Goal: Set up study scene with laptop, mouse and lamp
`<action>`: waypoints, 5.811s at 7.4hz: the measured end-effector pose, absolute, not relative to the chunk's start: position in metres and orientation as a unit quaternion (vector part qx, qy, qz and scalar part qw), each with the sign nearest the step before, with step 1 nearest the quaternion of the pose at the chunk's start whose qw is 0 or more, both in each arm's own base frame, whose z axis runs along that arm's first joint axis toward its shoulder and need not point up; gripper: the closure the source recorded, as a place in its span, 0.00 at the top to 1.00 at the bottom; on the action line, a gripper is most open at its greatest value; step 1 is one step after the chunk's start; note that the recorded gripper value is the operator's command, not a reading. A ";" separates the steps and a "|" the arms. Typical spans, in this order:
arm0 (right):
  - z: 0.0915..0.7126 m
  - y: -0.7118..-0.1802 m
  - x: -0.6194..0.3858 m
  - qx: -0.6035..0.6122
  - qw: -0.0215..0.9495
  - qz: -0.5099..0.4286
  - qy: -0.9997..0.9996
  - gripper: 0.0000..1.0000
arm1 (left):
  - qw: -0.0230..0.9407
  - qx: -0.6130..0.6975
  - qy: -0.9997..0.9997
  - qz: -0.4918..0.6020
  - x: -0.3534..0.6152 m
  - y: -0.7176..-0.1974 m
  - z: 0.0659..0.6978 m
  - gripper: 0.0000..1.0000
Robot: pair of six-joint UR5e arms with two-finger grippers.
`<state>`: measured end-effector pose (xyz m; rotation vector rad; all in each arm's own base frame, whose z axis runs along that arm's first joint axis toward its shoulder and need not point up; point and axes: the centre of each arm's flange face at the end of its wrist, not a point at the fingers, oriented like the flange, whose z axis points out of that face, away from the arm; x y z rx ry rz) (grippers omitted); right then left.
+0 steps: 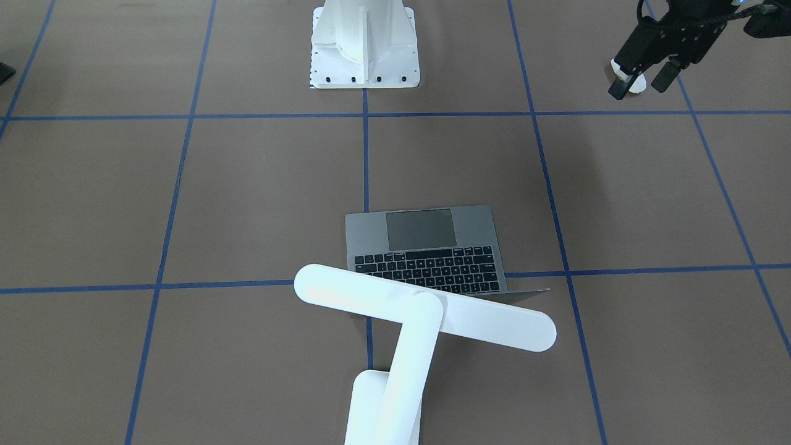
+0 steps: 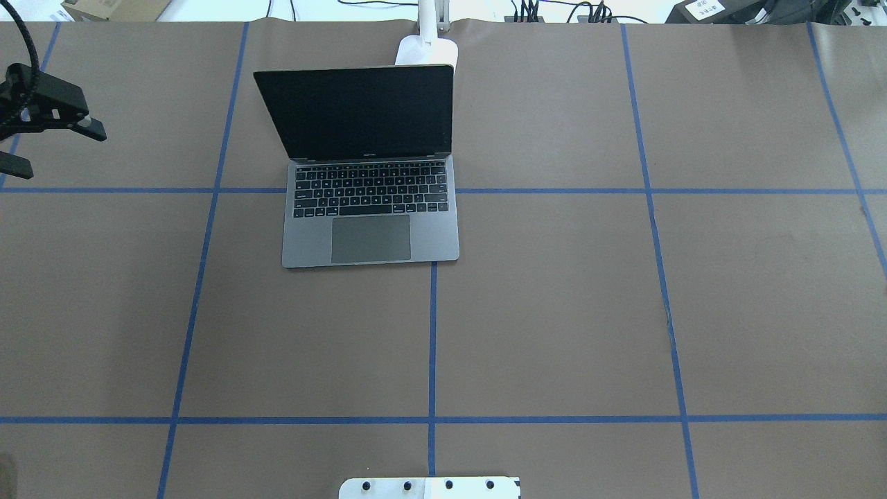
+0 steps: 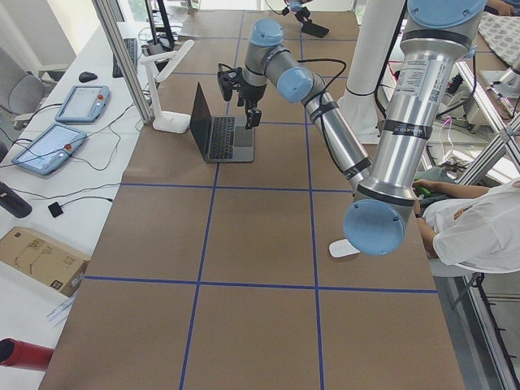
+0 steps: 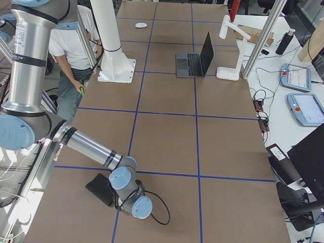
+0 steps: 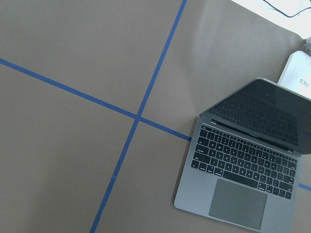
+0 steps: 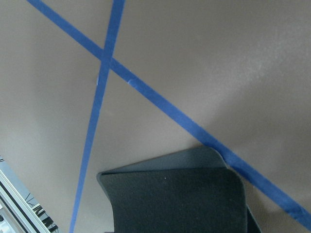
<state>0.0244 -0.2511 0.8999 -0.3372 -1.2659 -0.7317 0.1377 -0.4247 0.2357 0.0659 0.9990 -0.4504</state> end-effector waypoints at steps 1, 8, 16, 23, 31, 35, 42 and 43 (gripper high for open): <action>0.901 -0.250 0.024 -0.152 0.731 -0.330 -0.577 0.38 | 0.853 0.032 0.475 -0.214 0.137 -0.424 0.235 1.00; 0.870 -0.265 0.034 -0.143 0.736 -0.310 -0.585 0.00 | 0.852 0.034 0.478 -0.212 0.136 -0.421 0.232 1.00; 0.539 -0.547 -0.156 -0.155 0.728 -0.249 -0.619 0.00 | 0.861 0.008 0.454 -0.228 0.136 -0.421 0.267 1.00; 0.467 -0.651 -0.315 -0.152 0.721 -0.208 -0.644 0.00 | 0.860 0.008 0.453 -0.234 0.131 -0.421 0.269 1.00; 0.386 -0.662 -0.437 -0.196 0.685 -0.242 -0.659 0.00 | 0.858 0.015 0.457 -0.234 0.125 -0.417 0.263 1.00; 0.380 -0.664 -0.450 -0.203 0.684 -0.243 -0.658 0.05 | 0.856 0.019 0.460 -0.235 0.121 -0.412 0.260 1.00; 0.400 -0.664 -0.444 -0.236 0.667 -0.198 -0.679 0.38 | 0.850 0.020 0.467 -0.244 0.116 -0.405 0.251 1.00; 0.401 -0.667 -0.439 -0.236 0.665 -0.191 -0.682 0.38 | 0.849 0.021 0.468 -0.244 0.116 -0.404 0.250 1.00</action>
